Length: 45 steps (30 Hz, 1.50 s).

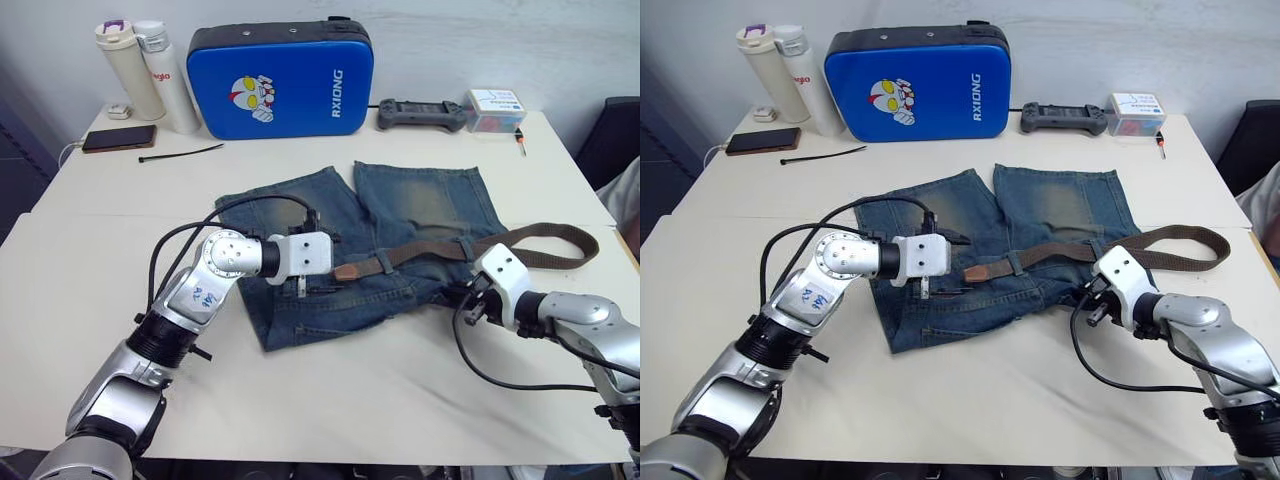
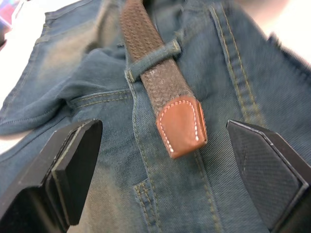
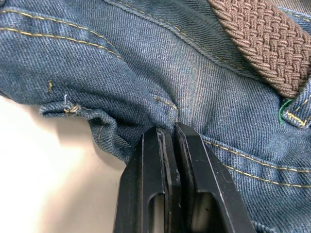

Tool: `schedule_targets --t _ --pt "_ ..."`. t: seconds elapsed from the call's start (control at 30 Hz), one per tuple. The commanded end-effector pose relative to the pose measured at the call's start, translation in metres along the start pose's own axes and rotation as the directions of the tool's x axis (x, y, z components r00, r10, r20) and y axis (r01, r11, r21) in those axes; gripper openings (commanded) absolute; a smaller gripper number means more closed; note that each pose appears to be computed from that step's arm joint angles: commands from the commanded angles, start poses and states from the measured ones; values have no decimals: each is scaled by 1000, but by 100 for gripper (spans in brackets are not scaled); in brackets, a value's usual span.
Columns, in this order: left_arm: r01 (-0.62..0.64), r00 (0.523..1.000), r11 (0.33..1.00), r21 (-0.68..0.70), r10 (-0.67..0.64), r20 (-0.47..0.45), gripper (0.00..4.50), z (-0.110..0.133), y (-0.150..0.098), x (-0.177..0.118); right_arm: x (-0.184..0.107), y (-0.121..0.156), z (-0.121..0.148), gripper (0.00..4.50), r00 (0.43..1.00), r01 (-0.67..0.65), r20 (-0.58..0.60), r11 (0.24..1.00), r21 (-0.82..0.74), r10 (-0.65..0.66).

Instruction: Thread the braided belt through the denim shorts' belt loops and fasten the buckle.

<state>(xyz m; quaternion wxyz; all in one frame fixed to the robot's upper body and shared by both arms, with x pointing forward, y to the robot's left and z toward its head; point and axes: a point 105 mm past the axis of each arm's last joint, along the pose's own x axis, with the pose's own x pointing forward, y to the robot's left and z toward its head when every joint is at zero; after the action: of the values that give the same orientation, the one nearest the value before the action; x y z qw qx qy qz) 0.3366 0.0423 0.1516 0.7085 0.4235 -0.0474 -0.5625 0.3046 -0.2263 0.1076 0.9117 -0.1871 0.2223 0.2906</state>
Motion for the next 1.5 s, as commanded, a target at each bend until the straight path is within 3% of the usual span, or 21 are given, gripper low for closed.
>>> schedule_targets --t 0.03,0.3,0.7,0.83,0.9,0.93,1.0,1.1,1.2,1.3,1.5 --pt "-2 1000 995 100 1 13 361 6 3 9 -2 -6 -26 0 993 66 -98 997 44 -62" --pt "-46 998 994 101 41 50 2 8 13 8 -7 -6 -29 0 991 85 -108 995 50 -79" --pt "-14 996 998 59 19 -88 2 -20 5 -54 -5 -14 -35 0 985 108 -136 993 45 -101" --pt "-19 997 1000 1 19 -74 2 -19 -1 -58 -1 -13 -32 0 988 89 -129 995 36 -84" --pt "-12 1000 994 -108 10 -13 2 -13 -7 -57 2 -13 -29 0 990 80 -121 996 33 -76" --pt "-1 1000 987 -159 1 2 87 -12 -9 -60 2 -12 -28 0 991 75 -117 997 30 -71" --pt "1 1000 976 -217 -4 -13 158 -15 -10 -67 3 -12 -26 0 992 63 -108 998 22 -60" --pt "-4 1000 936 -351 -3 -19 304 -18 -8 -86 1 -14 -23 0 994 56 -99 998 4 -56" --pt "-20 996 838 -545 64 62 427 -12 6 -114 -8 -27 -23 0 990 92 -105 996 -14 -93" --pt "-24 988 793 -609 111 107 439 -2 16 -129 -17 -48 -23 0 983 150 -105 988 -31 -153" --pt "-6 976 770 -638 143 164 439 13 21 -121 -18 -83 -24 0 970 205 -113 975 -86 -214"
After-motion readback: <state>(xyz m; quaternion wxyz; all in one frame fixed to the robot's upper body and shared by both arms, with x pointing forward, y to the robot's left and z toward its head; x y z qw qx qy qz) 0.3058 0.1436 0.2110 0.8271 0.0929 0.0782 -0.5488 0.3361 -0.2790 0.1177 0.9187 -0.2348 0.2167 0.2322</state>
